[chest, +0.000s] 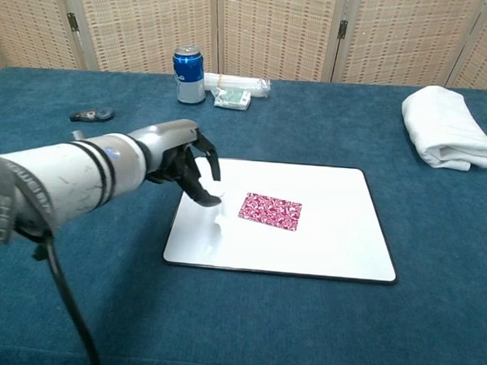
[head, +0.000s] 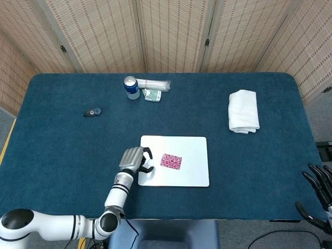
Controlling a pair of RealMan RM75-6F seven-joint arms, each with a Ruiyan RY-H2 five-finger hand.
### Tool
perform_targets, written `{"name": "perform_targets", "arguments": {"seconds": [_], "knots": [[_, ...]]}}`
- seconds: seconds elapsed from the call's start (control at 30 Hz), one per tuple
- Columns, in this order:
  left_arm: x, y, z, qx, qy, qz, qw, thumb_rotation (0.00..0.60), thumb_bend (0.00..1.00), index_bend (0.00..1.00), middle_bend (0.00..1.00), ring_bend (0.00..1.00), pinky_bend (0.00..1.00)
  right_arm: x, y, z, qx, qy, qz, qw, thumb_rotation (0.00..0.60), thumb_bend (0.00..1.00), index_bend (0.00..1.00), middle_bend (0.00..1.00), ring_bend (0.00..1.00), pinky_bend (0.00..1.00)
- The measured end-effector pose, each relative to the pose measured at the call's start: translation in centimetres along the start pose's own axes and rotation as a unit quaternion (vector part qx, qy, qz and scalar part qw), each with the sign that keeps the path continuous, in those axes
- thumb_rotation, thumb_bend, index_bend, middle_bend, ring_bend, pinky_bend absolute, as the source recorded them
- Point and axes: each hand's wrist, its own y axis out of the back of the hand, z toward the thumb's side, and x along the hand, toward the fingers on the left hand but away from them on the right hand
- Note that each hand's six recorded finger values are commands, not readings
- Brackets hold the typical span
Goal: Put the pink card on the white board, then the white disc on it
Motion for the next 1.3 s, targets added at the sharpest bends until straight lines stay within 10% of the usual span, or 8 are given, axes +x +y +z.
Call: {"name": "perform_targets", "arguments": {"seconds": [0.67, 1.3], "knots": [[3.8, -3.4, 7.8, 0.057, -0.01, -0.002, 0.9983, 0.6, 0.33, 0.57, 1.0, 1.0, 1.0, 0.7, 2.6, -2.6, -0.032, -0.03, -0.042, 0.9982, 0.6, 0.26, 0.0, 0.0, 0.0, 0.0], [4.7, -3.2, 6.1, 0.055, 0.01, -0.002, 0.9985, 0.6, 0.33, 0.58, 1.0, 1.0, 1.0, 0.8, 2.6, -2.7, -0.031, -0.028, -0.041, 0.9983, 0.6, 0.25, 0.0, 0.0, 0.0, 0.0]]}}
